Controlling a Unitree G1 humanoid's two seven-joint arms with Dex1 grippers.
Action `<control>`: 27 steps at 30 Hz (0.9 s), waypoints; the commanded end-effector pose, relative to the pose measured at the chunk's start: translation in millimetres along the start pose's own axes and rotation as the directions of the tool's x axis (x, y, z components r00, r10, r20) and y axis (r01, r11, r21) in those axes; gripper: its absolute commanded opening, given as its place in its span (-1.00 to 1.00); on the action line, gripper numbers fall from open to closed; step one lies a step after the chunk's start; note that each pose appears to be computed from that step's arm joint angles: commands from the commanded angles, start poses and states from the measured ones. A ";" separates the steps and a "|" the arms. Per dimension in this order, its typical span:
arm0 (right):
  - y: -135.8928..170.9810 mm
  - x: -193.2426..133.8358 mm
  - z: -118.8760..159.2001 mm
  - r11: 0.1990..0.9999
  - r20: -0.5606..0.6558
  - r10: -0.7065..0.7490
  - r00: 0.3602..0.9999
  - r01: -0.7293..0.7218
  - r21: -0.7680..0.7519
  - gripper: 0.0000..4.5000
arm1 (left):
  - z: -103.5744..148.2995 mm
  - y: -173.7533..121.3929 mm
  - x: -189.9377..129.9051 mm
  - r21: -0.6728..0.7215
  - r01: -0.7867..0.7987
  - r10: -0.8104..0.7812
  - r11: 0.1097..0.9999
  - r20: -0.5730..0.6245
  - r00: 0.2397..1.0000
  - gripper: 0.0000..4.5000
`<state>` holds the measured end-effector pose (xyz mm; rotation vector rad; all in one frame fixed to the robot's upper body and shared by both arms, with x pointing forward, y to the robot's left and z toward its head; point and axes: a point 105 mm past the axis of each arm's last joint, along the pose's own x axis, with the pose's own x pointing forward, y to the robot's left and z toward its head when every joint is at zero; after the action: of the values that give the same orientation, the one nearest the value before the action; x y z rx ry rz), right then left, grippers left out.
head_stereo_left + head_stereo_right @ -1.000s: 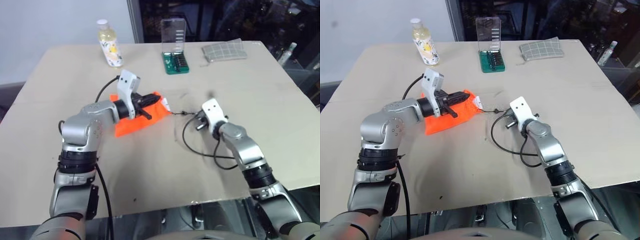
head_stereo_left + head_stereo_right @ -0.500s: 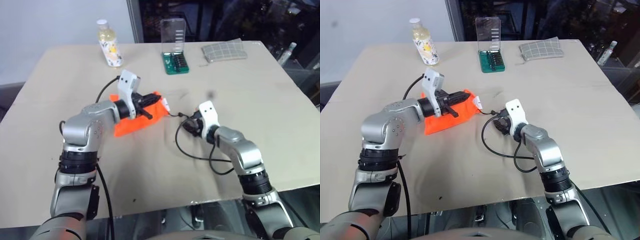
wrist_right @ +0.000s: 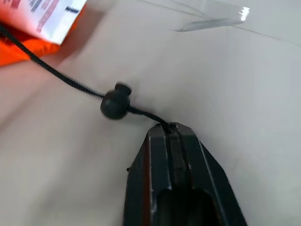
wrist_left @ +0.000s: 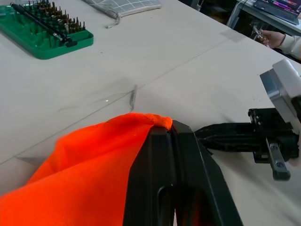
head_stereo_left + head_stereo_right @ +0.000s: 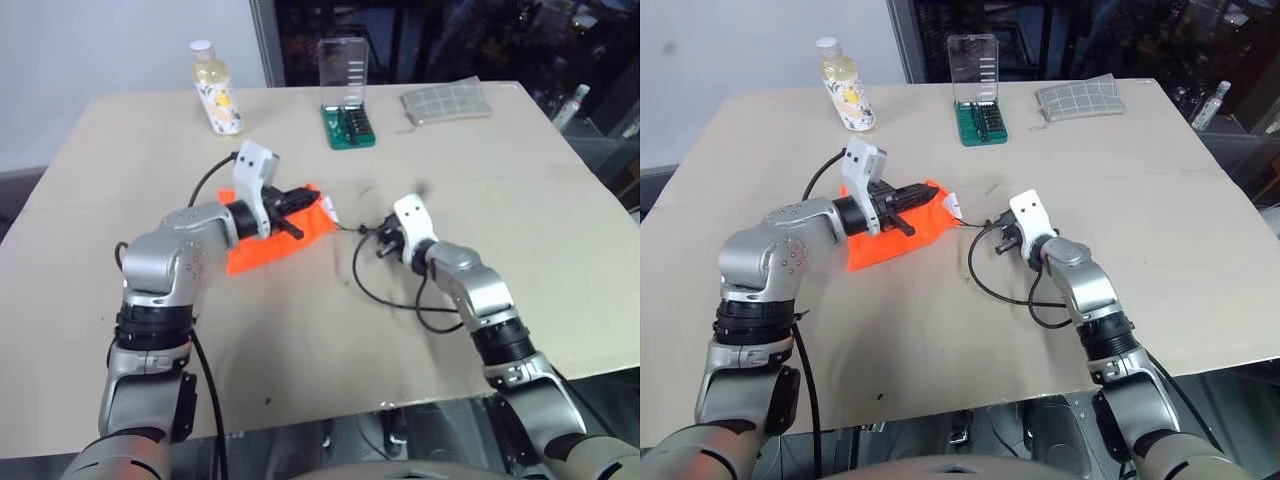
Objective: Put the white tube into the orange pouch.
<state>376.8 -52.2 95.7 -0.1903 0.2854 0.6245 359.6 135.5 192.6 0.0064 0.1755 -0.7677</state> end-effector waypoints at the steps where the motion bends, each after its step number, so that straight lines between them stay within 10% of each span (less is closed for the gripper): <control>1: -4.7 -8.3 5.6 0.998 0.018 0.011 1.000 -0.010 -0.067 -0.99 | 18.0 -12.1 -2.3 0.011 0.043 -0.043 0.999 0.082 0.996 -1.00; 15: -41.4 -89.8 219.2 0.719 0.574 0.012 0.819 0.392 -0.574 -0.99 | 80.0 -27.3 0.2 -0.319 0.215 -0.072 0.923 0.405 0.911 -1.00; 24: -23.2 -122.3 264.6 0.633 0.645 0.123 0.754 0.441 -0.636 -0.99 | 60.7 -65.1 7.2 -0.191 0.258 -0.172 0.947 0.378 0.910 -1.00; 27: -19.9 -133.0 272.9 0.614 0.661 0.137 0.738 0.460 -0.641 -1.00 | 63.1 -65.6 -2.5 -0.147 0.284 -0.211 0.948 0.379 0.901 -0.63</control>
<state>361.7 -63.1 362.4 -0.8223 -0.6271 0.5883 334.4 85.1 242.2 -0.3913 -0.0225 -0.9389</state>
